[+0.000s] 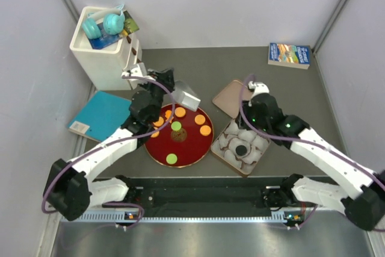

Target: Pack the cookies

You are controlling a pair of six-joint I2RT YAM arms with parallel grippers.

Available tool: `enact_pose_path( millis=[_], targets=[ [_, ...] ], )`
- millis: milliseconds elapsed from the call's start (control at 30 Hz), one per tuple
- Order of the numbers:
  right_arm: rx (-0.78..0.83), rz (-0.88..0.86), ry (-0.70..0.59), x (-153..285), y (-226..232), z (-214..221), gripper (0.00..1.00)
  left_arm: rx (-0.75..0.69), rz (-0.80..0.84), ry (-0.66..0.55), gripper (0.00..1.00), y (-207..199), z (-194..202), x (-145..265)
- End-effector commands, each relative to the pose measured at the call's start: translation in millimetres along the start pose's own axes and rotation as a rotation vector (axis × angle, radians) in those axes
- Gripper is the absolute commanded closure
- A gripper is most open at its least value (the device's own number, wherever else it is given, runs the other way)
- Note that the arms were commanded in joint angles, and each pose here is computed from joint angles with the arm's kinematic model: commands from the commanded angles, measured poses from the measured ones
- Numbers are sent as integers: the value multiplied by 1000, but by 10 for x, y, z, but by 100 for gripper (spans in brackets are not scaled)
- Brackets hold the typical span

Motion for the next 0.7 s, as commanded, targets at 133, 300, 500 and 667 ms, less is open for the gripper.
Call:
enact_pose_path(
  millis=[133,300,500,667],
  targets=[
    [79,-64,-40,-695,458,-453,57,20,-139,86,100,608,161,218],
    [98,-113,23,-1060,659,-464,56,34,-157,59,100,814,225,270],
    [133,-96,119,-1459,632,-215,56,80,-218,5,100,1154,203,282],
    [126,-107,165,-1639,626,-25,56,72,-261,-4,100,1398,254,385]
  ],
)
Point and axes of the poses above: each gripper's point midway between its finger pads, its own x axis back along the fingers, its own y axis along the line the jaws close on, z = x × y, the point moved 3 cm from there along x, back along the fingers, and after that the axes turned 3 degrees about -x, right-handed, at the moved point
